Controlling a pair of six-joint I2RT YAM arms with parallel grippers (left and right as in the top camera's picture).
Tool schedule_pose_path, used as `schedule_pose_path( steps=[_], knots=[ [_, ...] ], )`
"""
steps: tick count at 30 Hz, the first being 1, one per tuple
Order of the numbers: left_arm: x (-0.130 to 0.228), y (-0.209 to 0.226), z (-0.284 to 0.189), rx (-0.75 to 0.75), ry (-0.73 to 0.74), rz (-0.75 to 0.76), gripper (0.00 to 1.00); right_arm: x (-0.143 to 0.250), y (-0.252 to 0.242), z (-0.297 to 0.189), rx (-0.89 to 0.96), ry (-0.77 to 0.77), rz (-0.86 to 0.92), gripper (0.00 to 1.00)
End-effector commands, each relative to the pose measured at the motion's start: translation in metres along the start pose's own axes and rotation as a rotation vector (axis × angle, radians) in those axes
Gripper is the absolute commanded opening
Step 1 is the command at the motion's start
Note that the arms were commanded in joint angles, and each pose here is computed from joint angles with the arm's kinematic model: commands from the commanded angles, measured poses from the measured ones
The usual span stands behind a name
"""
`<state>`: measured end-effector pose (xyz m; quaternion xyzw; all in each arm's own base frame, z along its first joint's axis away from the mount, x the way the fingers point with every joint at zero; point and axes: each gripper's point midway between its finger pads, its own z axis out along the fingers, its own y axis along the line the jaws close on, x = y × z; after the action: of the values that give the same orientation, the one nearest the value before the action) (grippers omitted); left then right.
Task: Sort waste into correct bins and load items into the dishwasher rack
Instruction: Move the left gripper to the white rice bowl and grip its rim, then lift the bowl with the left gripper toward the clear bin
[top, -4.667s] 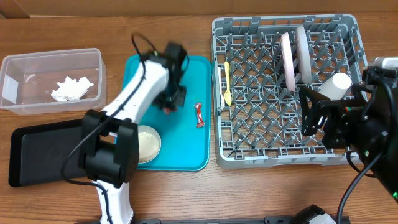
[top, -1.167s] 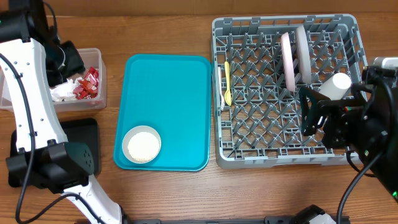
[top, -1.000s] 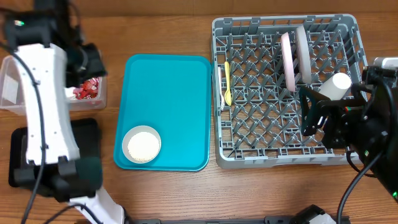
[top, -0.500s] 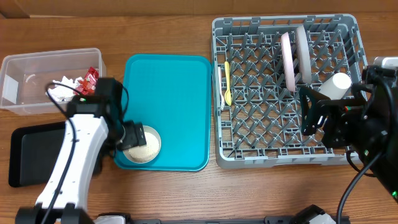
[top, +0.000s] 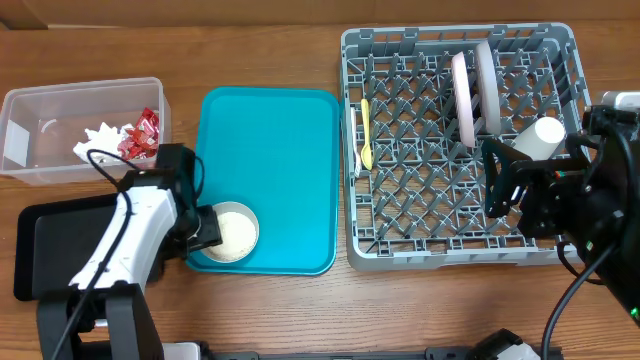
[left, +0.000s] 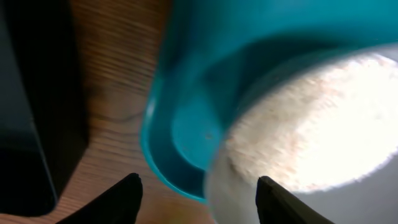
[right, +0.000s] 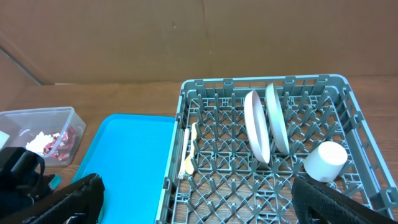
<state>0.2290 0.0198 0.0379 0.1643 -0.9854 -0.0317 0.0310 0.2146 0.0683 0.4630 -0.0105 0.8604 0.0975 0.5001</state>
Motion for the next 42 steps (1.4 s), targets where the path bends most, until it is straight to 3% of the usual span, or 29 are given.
schedule_pose_path(
  steps=[1, 4, 8, 10, 12, 14, 17, 22, 30, 37, 42],
  knots=[
    [-0.009, 0.002, 0.005, 0.036, -0.023, -0.016, 0.42, -0.002, 0.000, -0.002, 0.000, -0.011, 0.000, 1.00],
    [-0.018, -0.001, 0.005, 0.049, -0.058, -0.012, 0.37, -0.002, 0.000, -0.002, 0.000, -0.011, 0.000, 1.00],
    [-0.018, -0.006, 0.005, 0.080, -0.060, 0.020, 0.50, -0.002, 0.000, -0.002, 0.000, -0.011, 0.000, 1.00],
    [-0.017, -0.010, 0.006, 0.098, -0.051, 0.045, 0.51, -0.002, 0.000, -0.002, 0.000, -0.011, 0.000, 1.00],
    [-0.015, -0.008, 0.009, 0.087, -0.034, 0.045, 0.46, -0.002, 0.000, -0.002, 0.000, -0.011, 0.000, 1.00],
    [-0.013, -0.008, 0.017, 0.080, -0.004, 0.045, 0.25, -0.002, 0.000, -0.002, 0.000, -0.011, 0.000, 1.00],
    [-0.010, -0.008, 0.030, 0.069, 0.047, 0.046, 0.04, -0.002, 0.000, -0.002, 0.000, -0.011, 0.000, 1.00],
    [-0.010, -0.008, 0.029, 0.066, 0.062, 0.046, 0.04, -0.002, 0.000, -0.002, 0.000, -0.011, 0.000, 1.00],
    [-0.044, -0.016, -0.027, 0.096, -0.011, 0.043, 0.04, -0.002, 0.000, -0.002, 0.000, -0.011, 0.000, 1.00],
    [-0.051, -0.029, -0.038, 0.175, -0.036, 0.070, 0.04, -0.002, 0.000, -0.002, 0.000, -0.011, 0.000, 1.00],
    [-0.068, 0.014, -0.112, 0.099, -0.146, -0.023, 0.04, -0.002, 0.000, -0.002, 0.000, -0.011, 0.000, 1.00]
  ],
)
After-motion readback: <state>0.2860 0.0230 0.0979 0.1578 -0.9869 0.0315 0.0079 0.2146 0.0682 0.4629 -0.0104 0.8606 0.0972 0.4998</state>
